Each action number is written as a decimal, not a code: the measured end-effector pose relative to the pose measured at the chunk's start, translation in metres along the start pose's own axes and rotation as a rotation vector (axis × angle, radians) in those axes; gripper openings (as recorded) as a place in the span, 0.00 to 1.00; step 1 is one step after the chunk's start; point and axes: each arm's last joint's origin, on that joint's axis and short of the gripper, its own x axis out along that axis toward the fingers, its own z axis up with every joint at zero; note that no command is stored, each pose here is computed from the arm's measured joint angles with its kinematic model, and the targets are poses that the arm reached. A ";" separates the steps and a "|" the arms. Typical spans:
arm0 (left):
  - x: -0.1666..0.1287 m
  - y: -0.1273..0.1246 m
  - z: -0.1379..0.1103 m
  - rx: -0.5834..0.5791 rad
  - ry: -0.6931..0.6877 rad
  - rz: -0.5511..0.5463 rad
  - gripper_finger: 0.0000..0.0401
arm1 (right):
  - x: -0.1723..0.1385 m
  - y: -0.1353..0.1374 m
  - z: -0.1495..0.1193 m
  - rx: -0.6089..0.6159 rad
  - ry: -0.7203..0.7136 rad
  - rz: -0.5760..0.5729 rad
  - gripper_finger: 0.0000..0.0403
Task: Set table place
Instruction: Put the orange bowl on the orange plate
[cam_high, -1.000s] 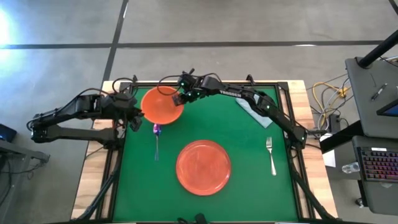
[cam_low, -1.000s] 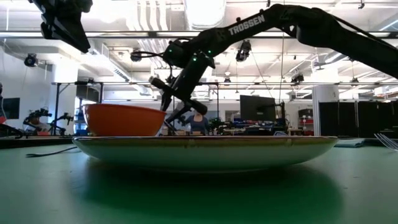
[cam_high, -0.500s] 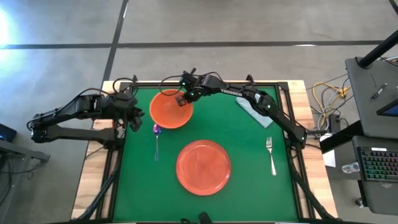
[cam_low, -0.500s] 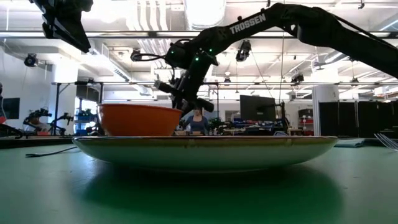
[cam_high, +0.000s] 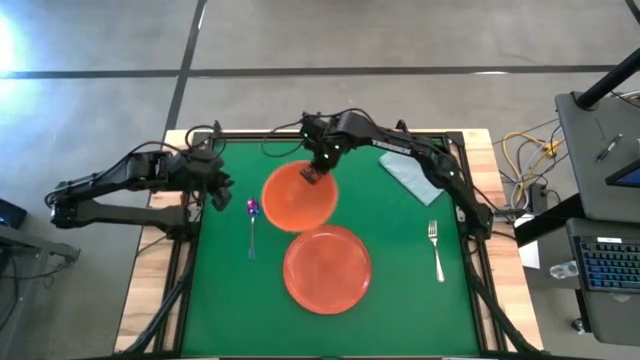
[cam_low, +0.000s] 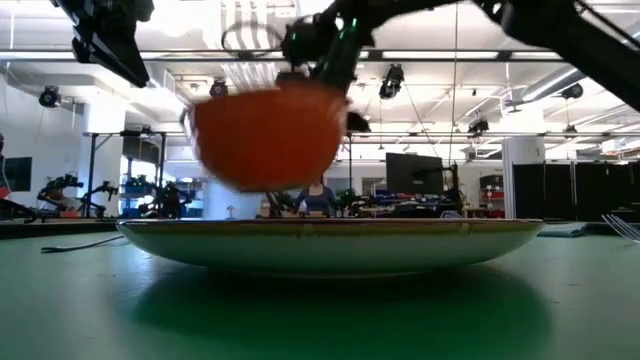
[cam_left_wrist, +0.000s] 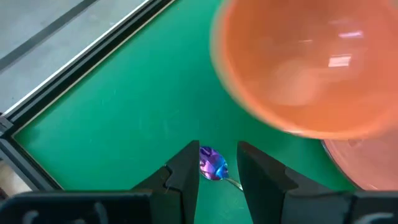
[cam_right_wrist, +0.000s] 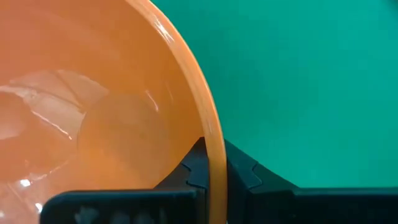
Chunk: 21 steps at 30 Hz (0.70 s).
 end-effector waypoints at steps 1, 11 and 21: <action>0.001 -0.001 0.000 0.001 0.005 0.002 0.23 | -0.007 0.006 -0.006 -0.029 0.029 0.010 0.03; 0.010 -0.005 0.004 0.010 0.044 0.018 0.23 | -0.023 0.056 -0.068 -0.377 0.112 0.144 0.03; 0.014 -0.008 0.008 0.003 0.025 0.005 0.23 | -0.010 0.036 -0.113 -0.240 -0.032 0.186 0.03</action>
